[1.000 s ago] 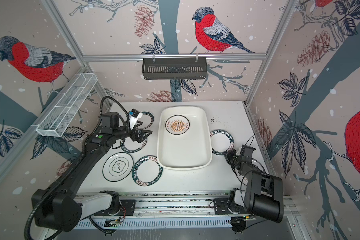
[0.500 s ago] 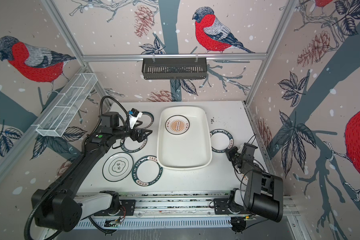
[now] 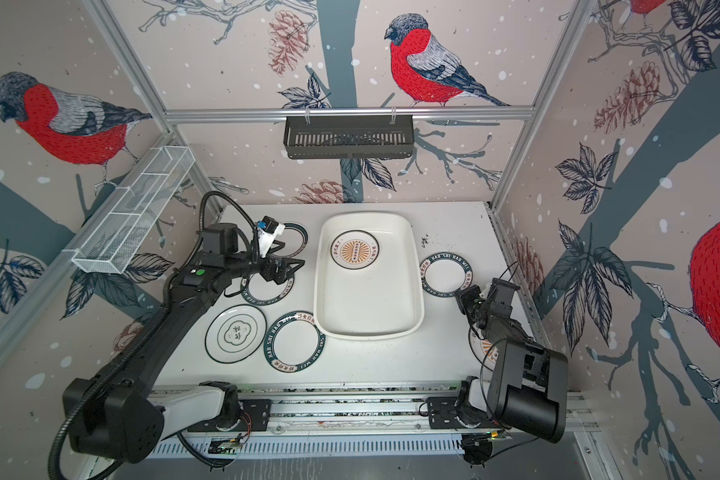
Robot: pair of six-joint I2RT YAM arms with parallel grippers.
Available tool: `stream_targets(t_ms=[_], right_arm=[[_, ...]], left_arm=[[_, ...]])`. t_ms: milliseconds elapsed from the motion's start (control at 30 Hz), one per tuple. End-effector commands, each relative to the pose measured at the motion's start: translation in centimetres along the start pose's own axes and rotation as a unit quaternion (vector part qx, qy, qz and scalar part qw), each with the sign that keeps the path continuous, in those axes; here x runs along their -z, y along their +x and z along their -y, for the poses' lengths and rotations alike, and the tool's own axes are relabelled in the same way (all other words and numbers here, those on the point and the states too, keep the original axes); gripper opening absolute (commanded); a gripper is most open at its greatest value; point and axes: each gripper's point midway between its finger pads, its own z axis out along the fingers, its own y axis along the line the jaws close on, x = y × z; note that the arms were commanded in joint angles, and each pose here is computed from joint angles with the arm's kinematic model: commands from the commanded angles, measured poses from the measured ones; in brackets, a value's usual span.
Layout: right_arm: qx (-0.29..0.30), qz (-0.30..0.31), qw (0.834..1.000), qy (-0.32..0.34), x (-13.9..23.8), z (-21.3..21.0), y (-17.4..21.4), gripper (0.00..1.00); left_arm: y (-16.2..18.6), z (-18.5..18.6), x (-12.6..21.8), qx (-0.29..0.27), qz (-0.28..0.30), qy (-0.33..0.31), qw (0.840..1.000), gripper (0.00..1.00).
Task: Place the plates into the plastic bin on the countertop
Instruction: 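Lift the green-rimmed plate with the right gripper, then carry the green-rimmed plate with the right gripper over the bin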
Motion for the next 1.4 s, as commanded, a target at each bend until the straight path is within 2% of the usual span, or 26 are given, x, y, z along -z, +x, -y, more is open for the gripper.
stream_targets(t_ms=[0, 400, 867, 1167, 1367], right_arm=[[0.007, 0.013, 1.000, -0.018, 0.2, -1.4, -1.0, 0.01], [0.023, 0.034, 0.998, -0.044, 1.6, -5.0, -3.6, 0.01], [0.069, 0.054, 0.992, -0.093, 4.5, -12.2, -5.8, 0.01], [0.102, 0.041, 0.986, -0.122, 4.9, -16.7, -4.1, 0.01], [0.134, 0.014, 0.980, -0.144, 4.3, -20.4, -0.9, 0.01]], left_arm=[[-0.8, -0.1, 0.1, -0.017, 0.010, -0.003, 1.000, 0.98], [-0.8, -0.2, 0.2, -0.016, 0.012, -0.008, 1.000, 0.98], [-1.2, -0.4, 0.4, -0.019, 0.017, -0.018, 1.000, 0.98], [-1.3, -0.2, 0.5, -0.018, 0.020, -0.016, 1.000, 0.98], [-1.5, -0.1, 0.6, -0.015, 0.025, -0.012, 1.000, 0.98]])
